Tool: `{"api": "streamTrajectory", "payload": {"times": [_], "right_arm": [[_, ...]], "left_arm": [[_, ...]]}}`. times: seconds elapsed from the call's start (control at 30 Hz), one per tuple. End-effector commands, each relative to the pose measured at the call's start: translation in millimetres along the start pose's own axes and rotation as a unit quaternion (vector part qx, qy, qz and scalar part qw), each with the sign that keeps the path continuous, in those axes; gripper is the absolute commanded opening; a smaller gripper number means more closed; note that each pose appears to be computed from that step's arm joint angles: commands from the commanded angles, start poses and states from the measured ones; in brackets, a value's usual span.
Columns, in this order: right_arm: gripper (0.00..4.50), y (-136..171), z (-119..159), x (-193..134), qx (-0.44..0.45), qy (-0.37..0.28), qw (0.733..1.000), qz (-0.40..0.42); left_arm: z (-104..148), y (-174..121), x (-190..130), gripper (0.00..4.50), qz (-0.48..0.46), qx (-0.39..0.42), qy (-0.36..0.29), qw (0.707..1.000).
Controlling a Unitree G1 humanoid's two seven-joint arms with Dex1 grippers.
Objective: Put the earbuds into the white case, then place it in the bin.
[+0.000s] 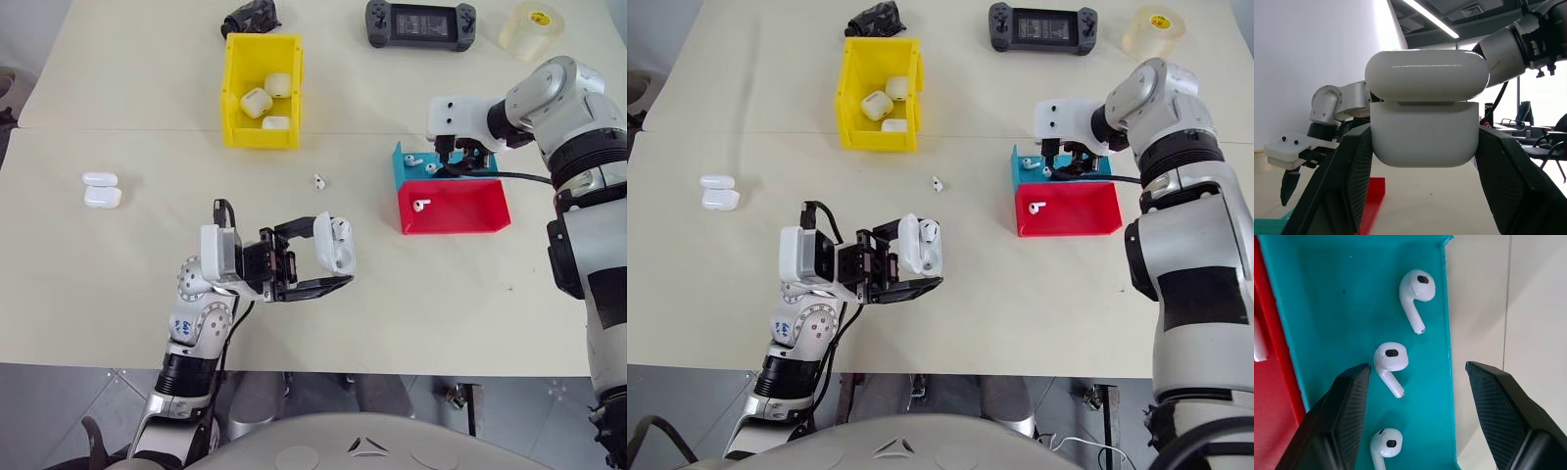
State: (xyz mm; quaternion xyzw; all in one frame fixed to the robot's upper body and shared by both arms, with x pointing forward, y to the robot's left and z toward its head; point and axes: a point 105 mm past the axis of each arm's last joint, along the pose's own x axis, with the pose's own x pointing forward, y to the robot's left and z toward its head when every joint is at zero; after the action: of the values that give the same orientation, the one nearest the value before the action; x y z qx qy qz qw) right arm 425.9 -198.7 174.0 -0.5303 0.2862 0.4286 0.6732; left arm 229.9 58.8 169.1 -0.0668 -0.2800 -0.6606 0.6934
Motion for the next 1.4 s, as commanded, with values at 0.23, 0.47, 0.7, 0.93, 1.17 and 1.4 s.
{"api": "streamTrajectory", "payload": {"times": [0.23,0.47,0.7,0.93,1.17,1.4], "right_arm": [[1.96,0,-3,-8,-0.021,0.004,1.0,0.01],[1.69,1,-1,-7,-0.024,-0.001,1.0,0.012],[1.69,3,1,-4,-0.028,-0.008,0.999,0.016],[1.69,7,4,1,-0.034,-0.011,0.999,0.028],[0.83,9,5,2,-0.032,-0.015,0.999,0.033],[0.83,-2,9,-8,-0.012,-0.052,0.999,-0.006]], "left_arm": [[7,1,1,2.77,0.0,0.023,-0.003,1.0],[7,1,0,2.77,0.003,0.025,-0.001,1.0],[7,2,-1,2.77,0.004,0.027,-0.001,1.0],[7,2,-1,2.77,0.005,0.027,0.0,1.0],[8,3,-1,2.77,0.006,0.028,0.001,1.0],[8,3,-2,2.77,0.007,0.027,0.002,1.0]]}}
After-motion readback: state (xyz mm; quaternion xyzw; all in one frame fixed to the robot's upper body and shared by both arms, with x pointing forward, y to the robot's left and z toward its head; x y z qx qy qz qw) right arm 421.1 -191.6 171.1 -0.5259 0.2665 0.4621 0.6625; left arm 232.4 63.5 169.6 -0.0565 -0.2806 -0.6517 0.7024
